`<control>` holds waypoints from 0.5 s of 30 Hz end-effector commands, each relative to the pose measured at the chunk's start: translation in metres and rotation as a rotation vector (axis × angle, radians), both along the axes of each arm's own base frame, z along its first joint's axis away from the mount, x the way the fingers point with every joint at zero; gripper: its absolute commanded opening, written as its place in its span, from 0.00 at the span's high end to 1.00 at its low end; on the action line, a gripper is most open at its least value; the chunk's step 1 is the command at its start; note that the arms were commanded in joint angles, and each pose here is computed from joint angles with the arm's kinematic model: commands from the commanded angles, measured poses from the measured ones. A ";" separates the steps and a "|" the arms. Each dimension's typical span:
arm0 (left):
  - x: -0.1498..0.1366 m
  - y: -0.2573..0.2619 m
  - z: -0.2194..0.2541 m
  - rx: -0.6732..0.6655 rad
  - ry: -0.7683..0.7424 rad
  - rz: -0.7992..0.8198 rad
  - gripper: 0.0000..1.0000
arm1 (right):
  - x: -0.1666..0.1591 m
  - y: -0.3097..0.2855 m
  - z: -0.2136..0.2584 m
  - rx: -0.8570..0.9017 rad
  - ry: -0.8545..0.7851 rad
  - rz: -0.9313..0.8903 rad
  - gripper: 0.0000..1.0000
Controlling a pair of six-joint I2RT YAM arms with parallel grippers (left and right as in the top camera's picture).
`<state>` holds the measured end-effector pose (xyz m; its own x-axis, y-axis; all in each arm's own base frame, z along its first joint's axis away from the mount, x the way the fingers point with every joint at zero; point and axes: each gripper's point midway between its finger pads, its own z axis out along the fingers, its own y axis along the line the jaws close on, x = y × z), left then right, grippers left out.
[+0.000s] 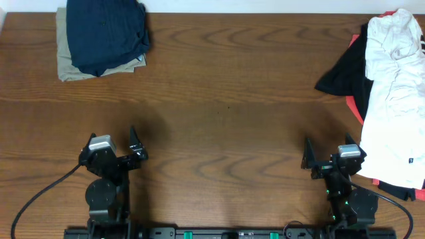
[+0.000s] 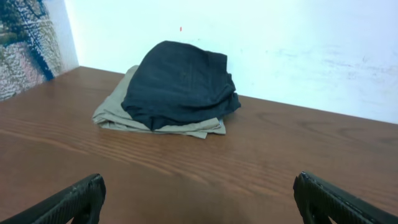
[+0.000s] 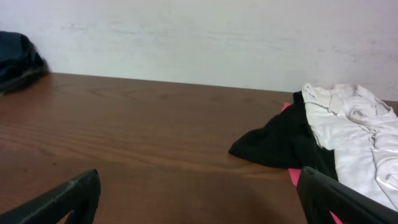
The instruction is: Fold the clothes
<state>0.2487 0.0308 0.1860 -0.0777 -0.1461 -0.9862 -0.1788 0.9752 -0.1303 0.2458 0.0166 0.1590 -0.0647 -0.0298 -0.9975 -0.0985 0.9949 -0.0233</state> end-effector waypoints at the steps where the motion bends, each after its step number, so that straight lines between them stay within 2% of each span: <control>1: -0.003 -0.001 0.002 -0.008 -0.020 -0.002 0.02 | 0.000 -0.003 0.000 0.014 0.001 -0.013 0.01; 15: -0.014 -0.001 0.019 -0.005 -0.104 0.002 0.02 | 0.000 -0.003 0.000 0.014 0.001 -0.013 0.01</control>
<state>0.2354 0.0299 0.2055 0.0143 -0.1435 -0.9895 -0.1638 0.9759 -0.1439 0.2458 0.0166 0.1590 -0.0647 -0.0298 -0.9975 -0.0985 0.9949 -0.0233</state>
